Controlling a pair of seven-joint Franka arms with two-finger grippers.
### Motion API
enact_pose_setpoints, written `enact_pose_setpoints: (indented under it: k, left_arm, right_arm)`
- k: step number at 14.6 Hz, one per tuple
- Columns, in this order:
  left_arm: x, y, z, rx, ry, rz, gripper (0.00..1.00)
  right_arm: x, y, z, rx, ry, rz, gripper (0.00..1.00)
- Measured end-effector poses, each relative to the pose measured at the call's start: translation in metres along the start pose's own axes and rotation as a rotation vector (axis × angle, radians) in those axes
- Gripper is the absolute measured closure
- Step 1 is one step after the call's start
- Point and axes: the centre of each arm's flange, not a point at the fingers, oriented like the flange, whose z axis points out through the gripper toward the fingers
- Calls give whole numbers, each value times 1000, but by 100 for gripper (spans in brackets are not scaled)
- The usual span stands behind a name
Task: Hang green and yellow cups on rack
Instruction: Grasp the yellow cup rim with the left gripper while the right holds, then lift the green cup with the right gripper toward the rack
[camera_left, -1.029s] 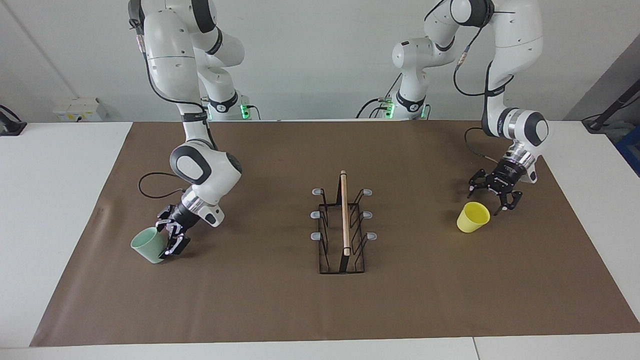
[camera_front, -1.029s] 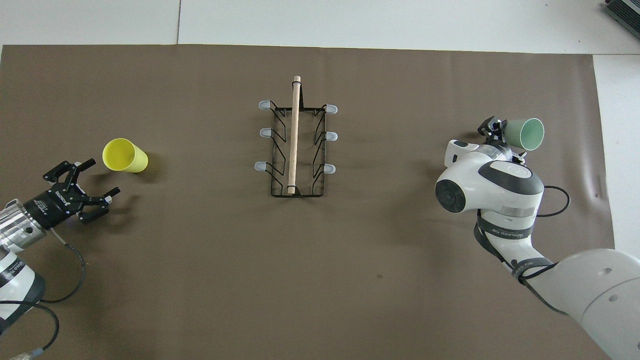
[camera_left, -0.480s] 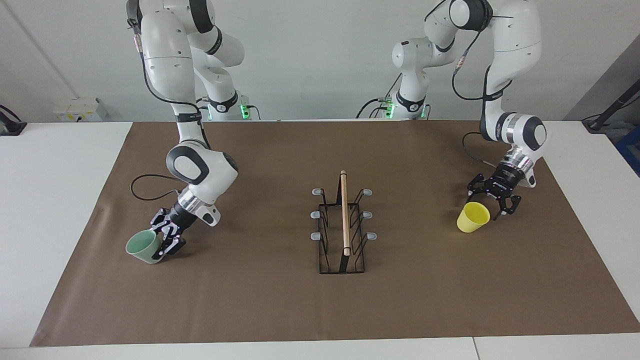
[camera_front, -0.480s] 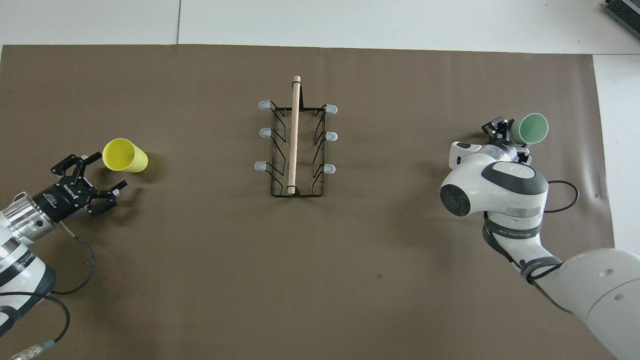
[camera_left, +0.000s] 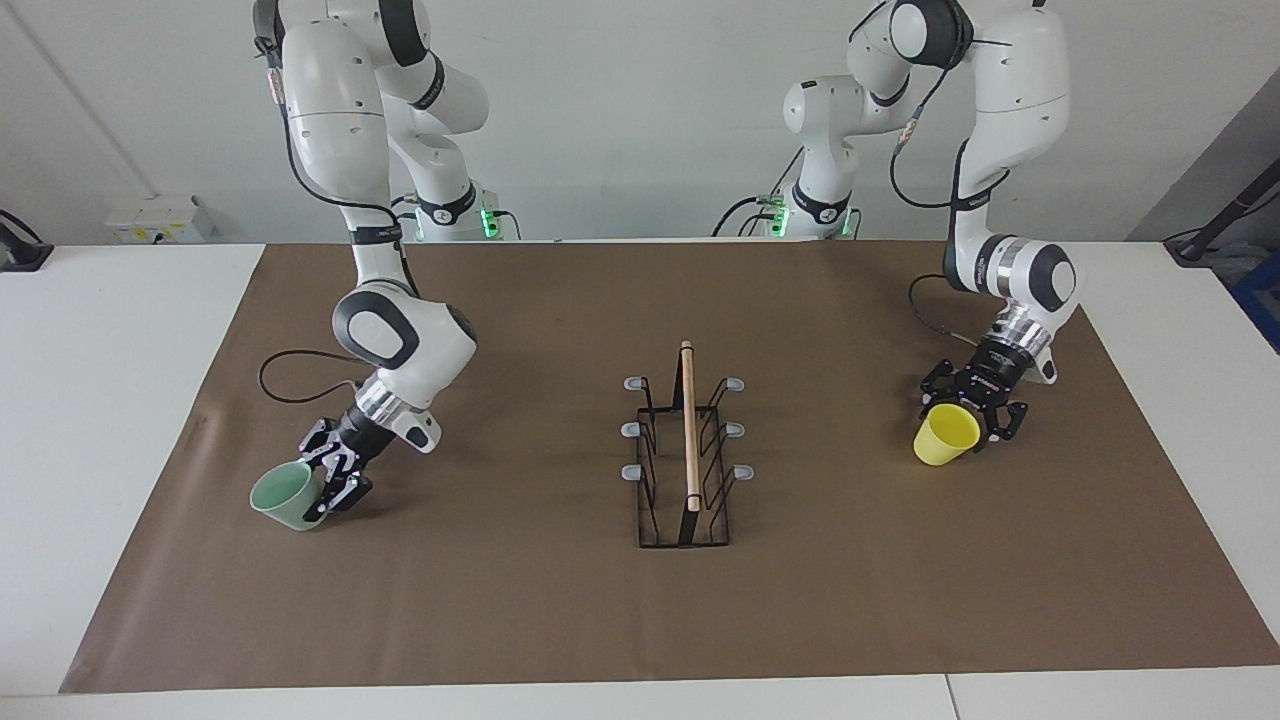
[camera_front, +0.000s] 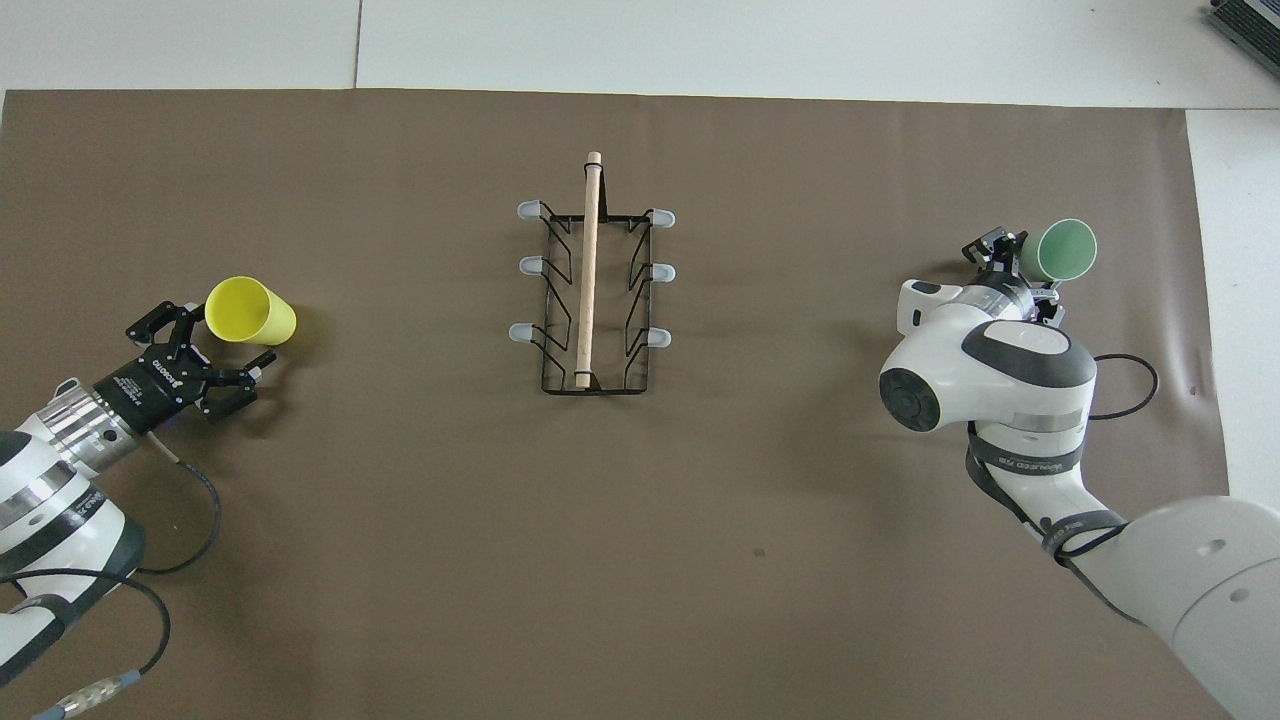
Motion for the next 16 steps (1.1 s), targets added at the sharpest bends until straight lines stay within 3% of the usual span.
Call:
enact_pose_setpoints:
  k: [2, 11, 12, 14, 16]
  left_arm:
    - [-3, -2, 7, -7, -4, -2, 0]
    - [-9, -13, 33, -37, 1, -5, 1]
    - [-9, -13, 35, -38, 1, -6, 6]
    - [-8, -13, 35, -49, -1, -13, 29]
    - [-9, -13, 36, -55, -1, 3, 34]
  right_arm:
    - [-7, 4, -2, 5, 4, 11, 30]
    - [-73, 30, -46, 135, 244, 344, 30]
    - [-78, 35, -58, 149, 273, 388, 30]
    - [-87, 44, -81, 171, 334, 472, 30]
    - [-97, 48, -95, 223, 413, 580, 30]
